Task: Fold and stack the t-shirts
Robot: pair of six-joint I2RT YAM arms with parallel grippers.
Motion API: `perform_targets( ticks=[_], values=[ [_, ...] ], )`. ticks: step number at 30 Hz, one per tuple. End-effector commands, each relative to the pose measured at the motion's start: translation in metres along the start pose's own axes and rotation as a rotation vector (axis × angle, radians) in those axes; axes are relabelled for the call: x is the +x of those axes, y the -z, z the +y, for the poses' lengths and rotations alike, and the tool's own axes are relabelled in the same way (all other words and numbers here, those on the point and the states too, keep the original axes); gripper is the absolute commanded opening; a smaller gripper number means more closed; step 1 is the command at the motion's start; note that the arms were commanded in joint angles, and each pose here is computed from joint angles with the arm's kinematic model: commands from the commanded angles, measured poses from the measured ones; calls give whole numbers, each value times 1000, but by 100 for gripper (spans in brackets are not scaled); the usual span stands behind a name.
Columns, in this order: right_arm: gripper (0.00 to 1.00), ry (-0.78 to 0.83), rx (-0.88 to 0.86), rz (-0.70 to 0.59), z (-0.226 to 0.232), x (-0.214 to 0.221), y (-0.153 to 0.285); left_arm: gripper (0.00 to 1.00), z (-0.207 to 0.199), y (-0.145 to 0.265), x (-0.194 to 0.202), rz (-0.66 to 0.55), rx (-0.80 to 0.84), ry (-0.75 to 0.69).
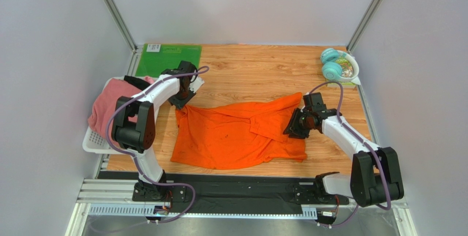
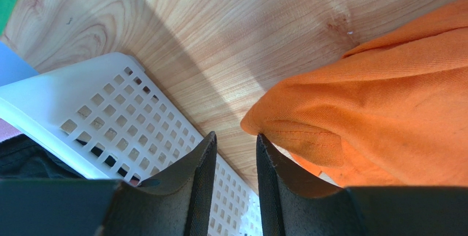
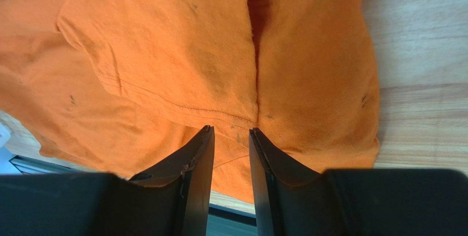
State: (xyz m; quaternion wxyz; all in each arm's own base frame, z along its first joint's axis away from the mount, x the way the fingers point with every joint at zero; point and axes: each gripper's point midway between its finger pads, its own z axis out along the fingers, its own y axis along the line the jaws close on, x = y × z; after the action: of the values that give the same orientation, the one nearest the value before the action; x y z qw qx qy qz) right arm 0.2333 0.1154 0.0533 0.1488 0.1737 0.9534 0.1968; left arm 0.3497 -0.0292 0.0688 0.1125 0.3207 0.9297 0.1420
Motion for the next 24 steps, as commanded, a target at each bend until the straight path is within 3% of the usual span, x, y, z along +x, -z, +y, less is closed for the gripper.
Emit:
perform_targets(
  ticks=[1, 8, 13, 19, 24],
  values=[
    [35, 0, -36, -13, 8, 1, -3, 39, 0, 12, -4, -40, 13, 47],
    [34, 45, -1, -15, 6, 16, 9, 40, -30, 54, 16, -99, 166, 26],
    [38, 59, -23, -105, 9, 11, 33, 42, -68, 80, 48, -118, 196, -135],
    [34, 46, 0, -1, 7, 22, 14, 42, -100, 70, 73, -30, 292, -164],
    [38, 40, 67, -38, -11, 30, 30, 42, -121, 63, 103, 59, 305, -291]
  ],
)
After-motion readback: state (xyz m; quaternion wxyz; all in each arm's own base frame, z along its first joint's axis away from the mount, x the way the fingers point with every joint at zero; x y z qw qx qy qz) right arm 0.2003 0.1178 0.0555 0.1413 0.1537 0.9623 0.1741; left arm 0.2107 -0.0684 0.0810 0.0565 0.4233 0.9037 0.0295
